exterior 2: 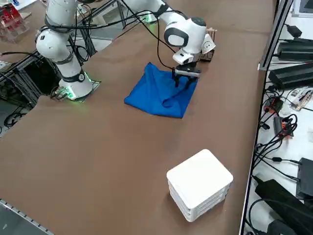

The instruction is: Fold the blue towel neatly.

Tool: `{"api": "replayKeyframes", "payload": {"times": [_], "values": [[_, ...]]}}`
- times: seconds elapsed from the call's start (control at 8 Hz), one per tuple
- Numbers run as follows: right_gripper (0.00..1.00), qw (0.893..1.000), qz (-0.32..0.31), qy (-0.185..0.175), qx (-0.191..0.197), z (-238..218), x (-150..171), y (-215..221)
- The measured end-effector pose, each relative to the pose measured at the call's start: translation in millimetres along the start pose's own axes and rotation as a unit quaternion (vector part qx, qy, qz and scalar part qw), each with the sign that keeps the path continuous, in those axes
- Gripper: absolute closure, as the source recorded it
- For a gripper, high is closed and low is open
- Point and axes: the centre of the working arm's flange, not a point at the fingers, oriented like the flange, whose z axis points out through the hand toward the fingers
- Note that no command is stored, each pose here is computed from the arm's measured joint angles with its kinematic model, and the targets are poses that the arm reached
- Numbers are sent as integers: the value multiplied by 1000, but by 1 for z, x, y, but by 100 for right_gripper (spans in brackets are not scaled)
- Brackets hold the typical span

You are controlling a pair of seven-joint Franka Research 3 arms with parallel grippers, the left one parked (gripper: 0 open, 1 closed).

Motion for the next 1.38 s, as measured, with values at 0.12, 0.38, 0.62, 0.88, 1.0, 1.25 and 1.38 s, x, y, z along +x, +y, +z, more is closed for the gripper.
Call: {"api": "replayKeyframes", "payload": {"times": [0.12, 0.38, 0.62, 0.88, 1.0, 1.25, 1.38], "values": [[37, 1000, 0, -1, 1, 0, 0, 0], [37, 1000, 1, 0, 5, -1, 0, -1], [37, 1000, 0, 0, 9, -4, 0, -3], [37, 1000, 0, 0, 14, -5, 0, -4], [37, 1000, 0, 0, 15, -5, 0, -4], [36, 1000, 0, 1, 19, -6, 0, -5], [36, 1000, 0, 1, 21, -6, 0, -5]]}}
